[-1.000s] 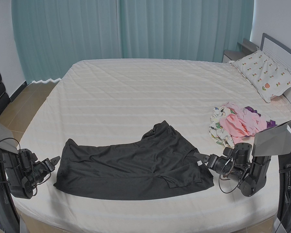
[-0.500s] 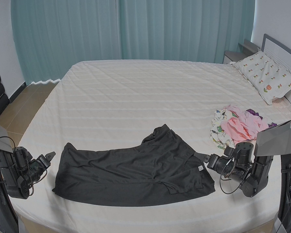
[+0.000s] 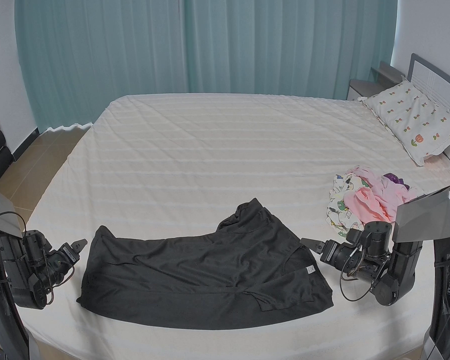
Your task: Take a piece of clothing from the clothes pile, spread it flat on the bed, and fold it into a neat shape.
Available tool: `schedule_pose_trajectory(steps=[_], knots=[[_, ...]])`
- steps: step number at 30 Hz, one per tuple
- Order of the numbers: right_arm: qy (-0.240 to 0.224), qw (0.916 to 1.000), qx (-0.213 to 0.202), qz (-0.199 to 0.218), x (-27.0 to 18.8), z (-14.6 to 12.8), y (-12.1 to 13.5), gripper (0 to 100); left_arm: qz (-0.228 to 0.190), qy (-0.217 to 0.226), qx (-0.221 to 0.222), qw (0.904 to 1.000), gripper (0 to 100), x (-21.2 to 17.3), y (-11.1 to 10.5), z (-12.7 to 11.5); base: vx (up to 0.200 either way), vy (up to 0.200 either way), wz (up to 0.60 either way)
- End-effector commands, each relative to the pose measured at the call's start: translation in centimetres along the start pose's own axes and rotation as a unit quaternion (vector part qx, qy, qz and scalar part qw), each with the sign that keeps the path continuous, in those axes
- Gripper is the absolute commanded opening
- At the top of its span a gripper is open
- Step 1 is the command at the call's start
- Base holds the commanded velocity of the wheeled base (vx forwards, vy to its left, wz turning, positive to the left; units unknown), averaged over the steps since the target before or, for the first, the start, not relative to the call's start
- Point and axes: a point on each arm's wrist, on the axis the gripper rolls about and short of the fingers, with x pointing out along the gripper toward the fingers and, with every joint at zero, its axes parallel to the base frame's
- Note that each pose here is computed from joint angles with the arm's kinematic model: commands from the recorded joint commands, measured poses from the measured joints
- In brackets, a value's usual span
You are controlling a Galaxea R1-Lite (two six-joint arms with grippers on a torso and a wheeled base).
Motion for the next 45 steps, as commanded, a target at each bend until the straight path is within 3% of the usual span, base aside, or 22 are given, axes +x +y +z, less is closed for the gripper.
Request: schedule_pose_trajectory(steps=[1, 6, 18, 27, 45], knots=[[-0.001, 1.0, -0.001, 0.002, 0.0, -0.1, 0.0, 100, 0.001, -0.005, -0.001, 1.0, 100, -0.2, 0.2, 0.1, 0.0, 0.2, 0.0], [0.001, 1.0, -0.001, 0.003, 0.0, -0.2, 0.1, 100, 0.005, 0.003, -0.003, 1.0, 100, -0.3, 0.4, -0.2, 0.0, 0.2, 0.0], [0.001, 1.0, -0.003, 0.004, 0.0, -0.2, 0.2, 100, 0.015, 0.017, -0.007, 0.9997, 100, -0.2, 0.8, -0.9, 0.0, 0.0, 0.0], [0.001, 1.0, -0.003, 0.005, 0.0, -0.2, 0.2, 100, 0.016, 0.019, -0.008, 0.9996, 100, -0.2, 0.9, -1.0, -0.2, 0.0, 0.0], [0.003, 1.0, -0.002, 0.003, 0.1, -0.3, 0.1, 100, 0.014, 0.0, -0.029, 0.9995, 100, 0.2, 0.5, -0.5, 0.0, 0.0, 0.0]])
